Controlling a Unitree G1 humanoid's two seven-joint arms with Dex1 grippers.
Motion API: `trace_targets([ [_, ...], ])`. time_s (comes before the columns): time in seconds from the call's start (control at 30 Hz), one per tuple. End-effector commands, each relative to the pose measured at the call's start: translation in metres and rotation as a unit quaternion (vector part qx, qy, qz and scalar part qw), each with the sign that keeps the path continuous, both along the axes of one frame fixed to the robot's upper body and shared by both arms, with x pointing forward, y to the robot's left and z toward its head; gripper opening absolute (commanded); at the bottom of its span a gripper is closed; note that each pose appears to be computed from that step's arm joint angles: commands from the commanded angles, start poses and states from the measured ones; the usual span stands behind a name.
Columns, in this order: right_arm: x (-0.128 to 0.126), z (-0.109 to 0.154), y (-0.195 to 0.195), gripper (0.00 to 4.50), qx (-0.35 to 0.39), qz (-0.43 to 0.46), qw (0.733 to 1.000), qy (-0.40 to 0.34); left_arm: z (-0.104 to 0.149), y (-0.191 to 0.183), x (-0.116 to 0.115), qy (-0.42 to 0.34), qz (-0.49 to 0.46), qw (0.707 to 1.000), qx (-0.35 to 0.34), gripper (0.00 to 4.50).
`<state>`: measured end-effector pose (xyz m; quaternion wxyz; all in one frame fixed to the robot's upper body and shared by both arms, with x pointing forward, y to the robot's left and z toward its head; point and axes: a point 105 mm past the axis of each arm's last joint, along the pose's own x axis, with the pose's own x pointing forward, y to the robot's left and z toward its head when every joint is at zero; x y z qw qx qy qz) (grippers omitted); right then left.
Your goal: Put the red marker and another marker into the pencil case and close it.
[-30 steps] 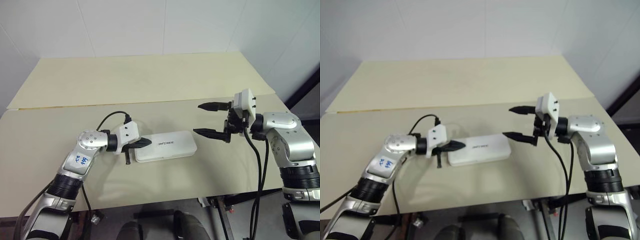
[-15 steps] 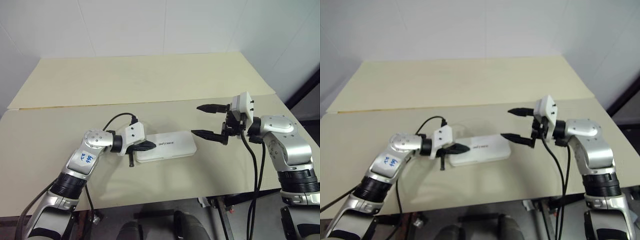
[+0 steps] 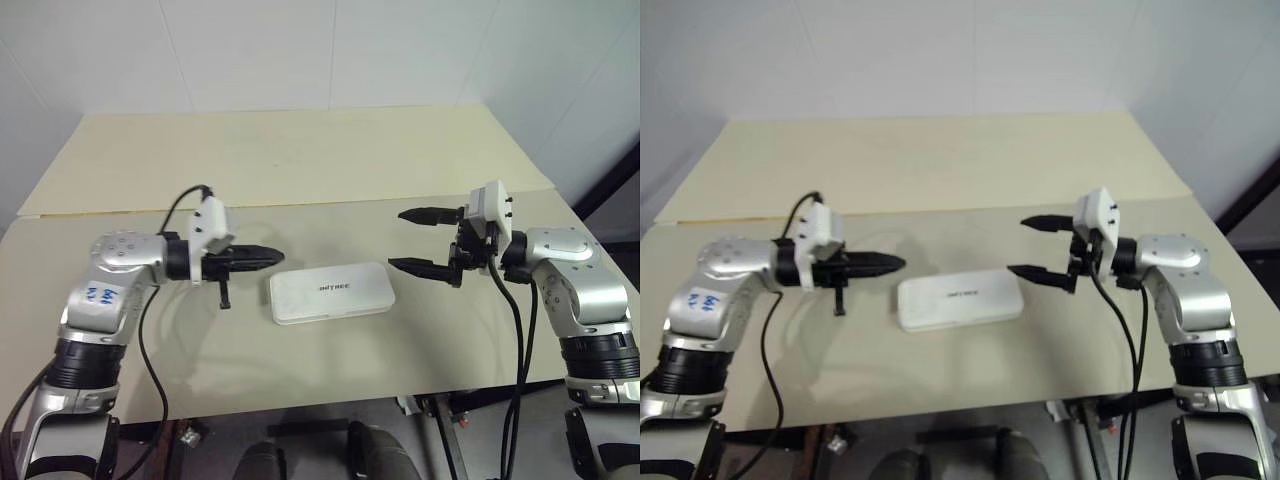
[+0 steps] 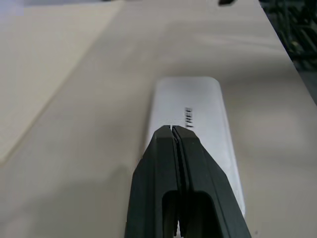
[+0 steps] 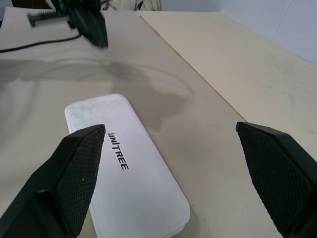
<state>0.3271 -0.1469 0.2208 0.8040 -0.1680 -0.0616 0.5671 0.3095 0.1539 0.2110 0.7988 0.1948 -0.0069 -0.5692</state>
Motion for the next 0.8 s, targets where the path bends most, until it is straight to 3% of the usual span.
trace_targets([
  [0.03, -0.002, 0.021, -0.006, 4.5, 0.015, -0.004, 0.999, -0.031, 0.012, 0.017, -0.013, -0.011, 0.016, 0.999, -0.03, 0.56],
  [0.43, -0.002, 0.022, -0.011, 4.5, 0.016, -0.011, 0.999, -0.03, 0.013, 0.032, -0.025, -0.044, 0.054, 0.996, -0.056, 4.47],
  [0.8, -0.009, 0.006, -0.04, 4.5, -0.067, -0.018, 0.998, -0.001, 0.011, 0.057, -0.021, -0.055, 0.094, 0.994, -0.012, 4.47],
])
